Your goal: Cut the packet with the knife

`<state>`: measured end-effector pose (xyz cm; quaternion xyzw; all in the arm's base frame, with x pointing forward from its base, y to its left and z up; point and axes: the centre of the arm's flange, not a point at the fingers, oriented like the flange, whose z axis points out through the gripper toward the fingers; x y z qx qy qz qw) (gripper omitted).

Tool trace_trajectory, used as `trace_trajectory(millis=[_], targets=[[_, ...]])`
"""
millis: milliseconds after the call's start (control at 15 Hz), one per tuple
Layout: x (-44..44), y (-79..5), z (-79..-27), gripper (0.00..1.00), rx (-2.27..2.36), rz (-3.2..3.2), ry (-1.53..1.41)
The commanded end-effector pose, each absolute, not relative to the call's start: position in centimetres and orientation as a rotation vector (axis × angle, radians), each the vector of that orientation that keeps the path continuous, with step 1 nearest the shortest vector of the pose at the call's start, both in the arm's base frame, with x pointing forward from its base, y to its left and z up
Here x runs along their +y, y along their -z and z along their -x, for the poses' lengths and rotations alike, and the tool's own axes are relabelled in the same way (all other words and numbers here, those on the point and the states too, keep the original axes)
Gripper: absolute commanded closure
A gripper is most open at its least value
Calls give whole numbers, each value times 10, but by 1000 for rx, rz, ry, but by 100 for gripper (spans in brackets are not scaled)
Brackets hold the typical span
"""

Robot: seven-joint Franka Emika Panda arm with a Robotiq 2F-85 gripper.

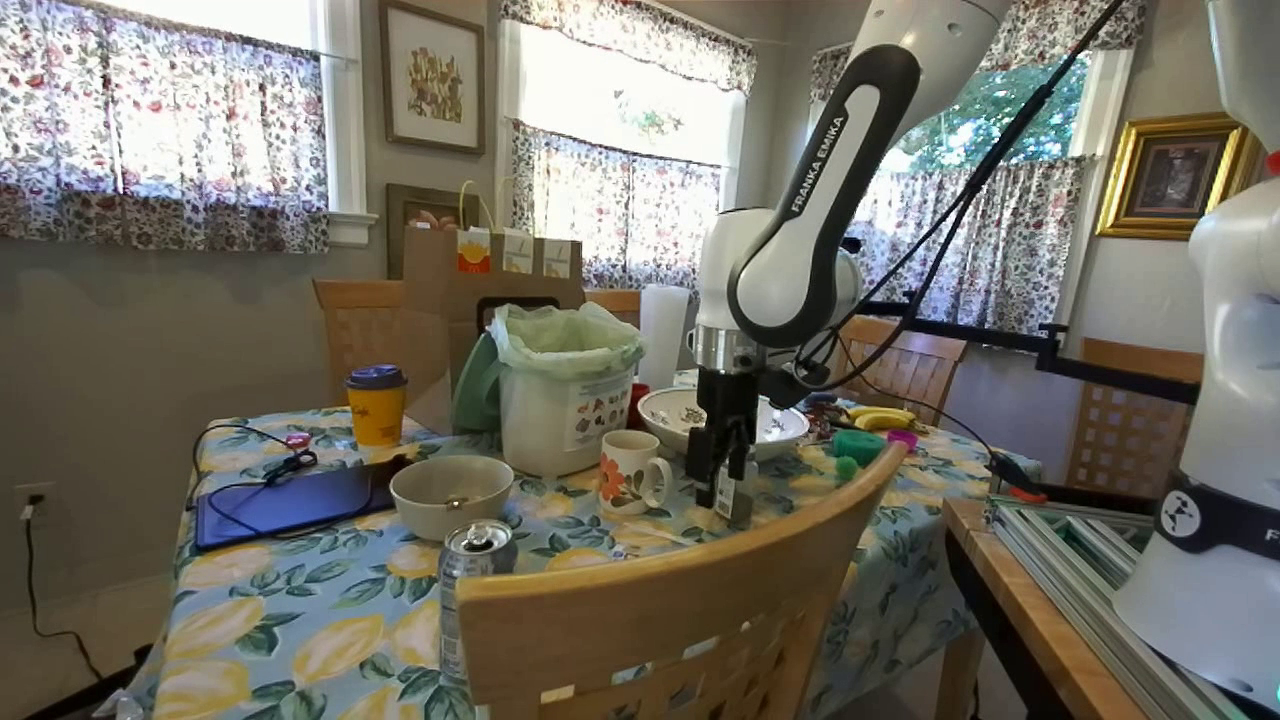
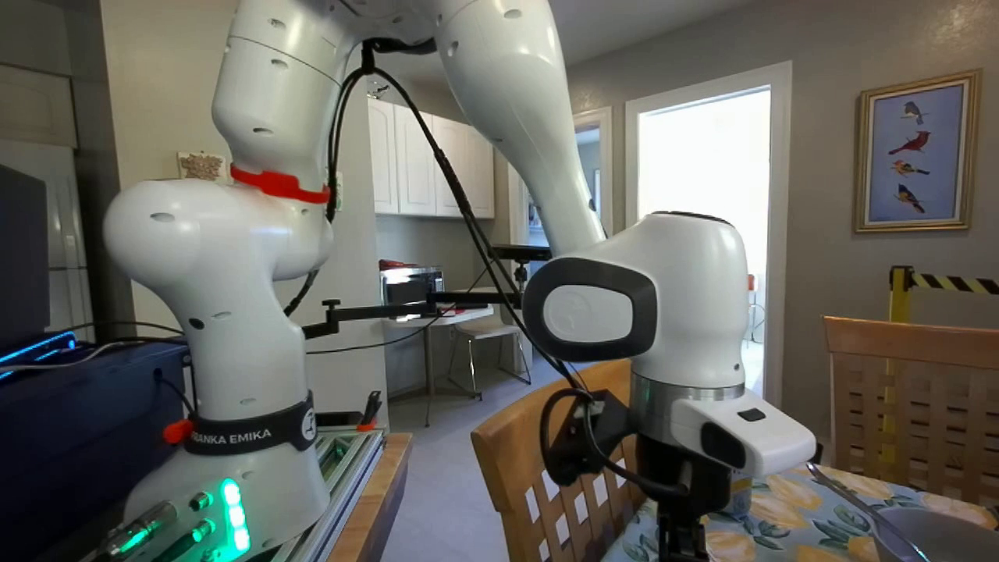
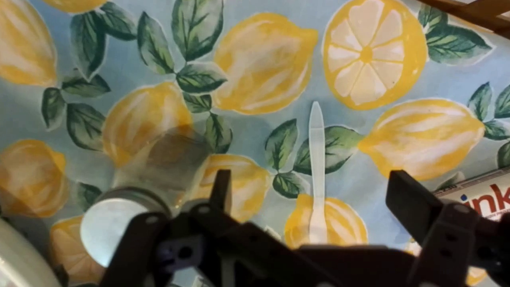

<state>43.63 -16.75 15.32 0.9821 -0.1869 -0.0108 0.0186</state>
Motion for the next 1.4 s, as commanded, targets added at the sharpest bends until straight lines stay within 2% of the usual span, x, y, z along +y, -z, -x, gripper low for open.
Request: trace_trajectory(millis=[0,1333], targets=[[-170,-129,-447,0,-587,-3042,50],[-150,-94,-460,0,-587,-2990,-24]])
